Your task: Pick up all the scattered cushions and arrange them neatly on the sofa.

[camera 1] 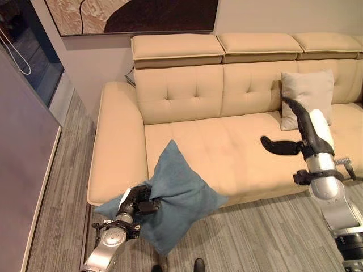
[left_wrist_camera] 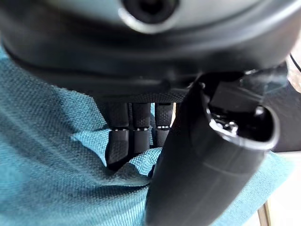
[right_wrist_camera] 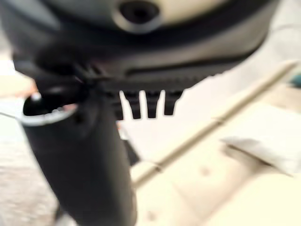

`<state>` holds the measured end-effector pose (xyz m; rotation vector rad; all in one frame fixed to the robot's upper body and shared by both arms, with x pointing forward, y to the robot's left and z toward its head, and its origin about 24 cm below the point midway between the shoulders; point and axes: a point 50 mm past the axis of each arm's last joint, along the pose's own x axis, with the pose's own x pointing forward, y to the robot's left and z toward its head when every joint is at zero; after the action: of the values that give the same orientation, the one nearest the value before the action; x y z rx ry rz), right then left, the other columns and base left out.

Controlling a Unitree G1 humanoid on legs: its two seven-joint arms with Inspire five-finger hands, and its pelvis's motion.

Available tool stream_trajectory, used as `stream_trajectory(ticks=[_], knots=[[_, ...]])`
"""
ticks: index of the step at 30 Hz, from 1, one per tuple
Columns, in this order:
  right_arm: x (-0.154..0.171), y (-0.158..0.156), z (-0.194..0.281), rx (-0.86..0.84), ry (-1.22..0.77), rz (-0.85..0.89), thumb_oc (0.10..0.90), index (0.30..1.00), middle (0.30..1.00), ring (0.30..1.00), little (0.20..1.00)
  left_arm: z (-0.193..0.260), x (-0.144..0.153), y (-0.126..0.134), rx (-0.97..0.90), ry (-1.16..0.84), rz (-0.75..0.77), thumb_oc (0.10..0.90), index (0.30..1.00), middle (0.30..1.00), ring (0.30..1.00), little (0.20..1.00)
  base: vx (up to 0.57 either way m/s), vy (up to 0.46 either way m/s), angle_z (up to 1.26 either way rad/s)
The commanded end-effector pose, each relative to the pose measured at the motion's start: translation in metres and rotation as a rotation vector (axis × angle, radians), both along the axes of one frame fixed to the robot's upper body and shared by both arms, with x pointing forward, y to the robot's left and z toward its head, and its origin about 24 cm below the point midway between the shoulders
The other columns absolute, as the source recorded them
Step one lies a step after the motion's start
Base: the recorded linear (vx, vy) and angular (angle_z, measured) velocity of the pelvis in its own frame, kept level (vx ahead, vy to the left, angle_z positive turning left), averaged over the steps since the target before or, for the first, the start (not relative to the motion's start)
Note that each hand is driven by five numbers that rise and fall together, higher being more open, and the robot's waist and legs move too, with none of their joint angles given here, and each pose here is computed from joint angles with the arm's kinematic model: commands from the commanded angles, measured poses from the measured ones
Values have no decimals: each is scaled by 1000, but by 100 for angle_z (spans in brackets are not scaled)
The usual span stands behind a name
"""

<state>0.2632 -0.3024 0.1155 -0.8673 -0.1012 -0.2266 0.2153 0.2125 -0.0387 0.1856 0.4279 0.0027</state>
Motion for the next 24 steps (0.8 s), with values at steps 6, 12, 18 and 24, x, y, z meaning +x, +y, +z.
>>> stream_trajectory(ticks=[6, 12, 18, 24], knots=[[-39, -8, -67, 391, 161, -76, 800, 900, 900, 900, 900, 72, 48, -19, -128, -405, -90, 400, 300, 300, 300, 300, -16, -38, -3], [-70, 22, -147, 708, 336, -205, 800, 900, 900, 900, 900, 100, 69, -36, -174, -515, -118, 400, 300, 300, 300, 300, -9, -38, -10], [-83, 50, -182, 913, 419, -242, 800, 900, 900, 900, 900, 133, 80, -62, -239, -651, -191, 400, 300, 300, 300, 300, -8, -8, -6], [-70, 65, -185, 1055, 380, -235, 800, 900, 900, 900, 900, 153, 76, -87, -367, -727, -270, 400, 300, 300, 300, 300, 0, 0, 0]])
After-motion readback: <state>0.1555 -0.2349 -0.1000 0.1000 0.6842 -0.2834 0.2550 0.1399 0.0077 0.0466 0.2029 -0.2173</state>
